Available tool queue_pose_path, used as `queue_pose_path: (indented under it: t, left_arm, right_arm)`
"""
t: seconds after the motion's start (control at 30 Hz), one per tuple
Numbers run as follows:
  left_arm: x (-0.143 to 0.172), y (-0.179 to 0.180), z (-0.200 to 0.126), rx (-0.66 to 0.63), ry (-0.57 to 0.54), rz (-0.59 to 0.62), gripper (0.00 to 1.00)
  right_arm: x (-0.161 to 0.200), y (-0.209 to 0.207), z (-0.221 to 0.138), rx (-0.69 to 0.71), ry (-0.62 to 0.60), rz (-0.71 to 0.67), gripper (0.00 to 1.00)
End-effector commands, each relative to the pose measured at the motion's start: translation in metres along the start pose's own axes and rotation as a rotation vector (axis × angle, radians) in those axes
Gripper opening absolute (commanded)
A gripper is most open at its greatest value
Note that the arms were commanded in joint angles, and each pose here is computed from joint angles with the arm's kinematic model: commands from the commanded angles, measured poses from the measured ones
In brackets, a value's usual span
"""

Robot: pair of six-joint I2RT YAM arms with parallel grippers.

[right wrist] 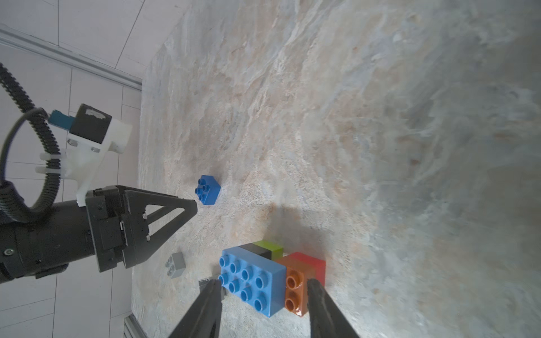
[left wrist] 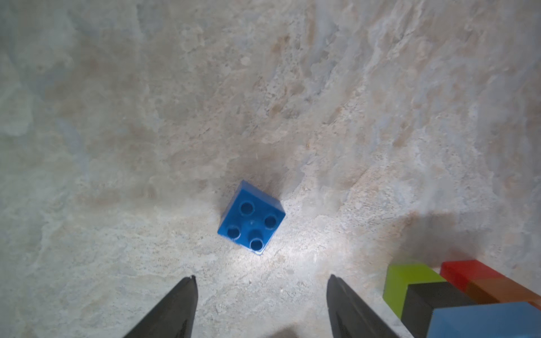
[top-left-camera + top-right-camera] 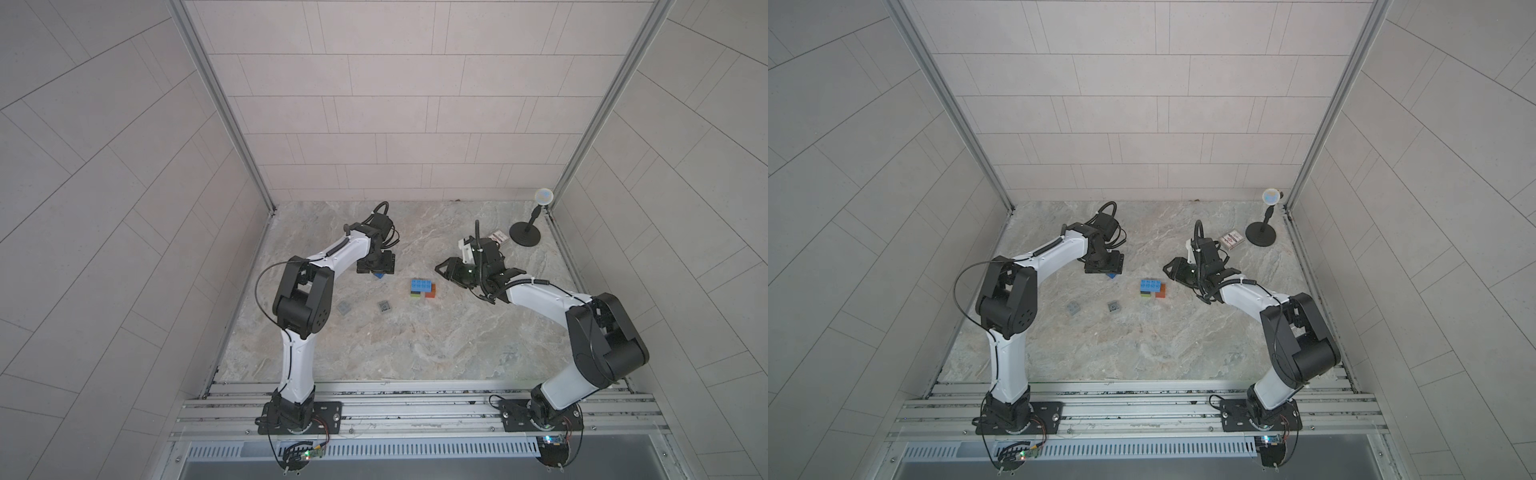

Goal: Assemble the letter h with lego
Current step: Pick up the lego brick from the center of the board, then assemble the lego brick with the lego brick.

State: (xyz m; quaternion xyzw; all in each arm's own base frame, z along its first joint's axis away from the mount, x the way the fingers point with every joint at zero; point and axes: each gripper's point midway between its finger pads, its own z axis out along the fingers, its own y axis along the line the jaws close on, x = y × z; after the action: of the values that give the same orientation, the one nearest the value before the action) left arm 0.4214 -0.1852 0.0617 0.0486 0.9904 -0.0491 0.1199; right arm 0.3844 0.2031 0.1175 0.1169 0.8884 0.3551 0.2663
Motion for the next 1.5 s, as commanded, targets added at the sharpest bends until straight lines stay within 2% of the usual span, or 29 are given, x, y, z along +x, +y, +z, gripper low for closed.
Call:
queue_pose_path:
  t: [0.0, 0.23, 0.4, 0.53, 0.6, 0.73, 0.83, 0.93, 1.03, 1.1, 1.2, 1.47]
  left_arm:
    - [0.001, 0.006, 0.011, -0.034, 0.058, 0.147, 0.75]
    - [-0.007, 0.018, 0.026, -0.116, 0.083, 0.23, 0.72]
    - [-0.009, 0.012, 0.035, -0.091, 0.093, 0.222, 0.61]
    - [-0.004, 0.016, 0.044, -0.109, 0.119, 0.191, 0.37]
    - [-0.001, 0.015, 0.045, -0.104, 0.118, 0.164, 0.33]
    - [0.0, 0.011, 0.038, -0.085, 0.11, 0.096, 0.15]
    - [-0.005, -0.002, 0.015, -0.039, 0.072, 0.009, 0.11]
    - [-0.005, -0.028, -0.024, 0.044, 0.036, -0.079, 0.08]
    - [0.001, -0.047, -0.069, 0.026, -0.017, -0.143, 0.03]
    - [0.013, -0.064, -0.088, 0.007, -0.024, -0.136, 0.01]
    - [0.031, -0.086, -0.093, 0.018, 0.011, -0.132, 0.0]
    - [0.051, -0.116, -0.073, -0.01, 0.078, -0.077, 0.0]
  right_arm:
    - [0.002, -0.008, 0.004, 0.023, 0.007, 0.025, 0.49]
    - [0.001, -0.015, 0.008, 0.018, 0.024, 0.069, 0.48]
    - [0.001, -0.017, 0.006, 0.022, 0.022, 0.072, 0.46]
    - [0.001, -0.031, 0.005, 0.082, 0.023, 0.093, 0.44]
    - [0.001, -0.04, 0.005, 0.115, 0.025, 0.111, 0.41]
    - [0.011, -0.064, 0.014, 0.18, 0.087, 0.185, 0.35]
    - [0.021, -0.067, 0.027, 0.146, 0.141, 0.243, 0.27]
    - [0.03, -0.066, 0.038, 0.11, 0.186, 0.285, 0.18]
    - [0.036, -0.067, 0.043, 0.119, 0.211, 0.3, 0.11]
    - [0.041, -0.067, 0.046, 0.124, 0.229, 0.302, 0.08]
    - [0.049, -0.061, 0.054, 0.097, 0.262, 0.325, 0.03]
    - [0.054, -0.059, 0.059, 0.091, 0.283, 0.322, 0.0]
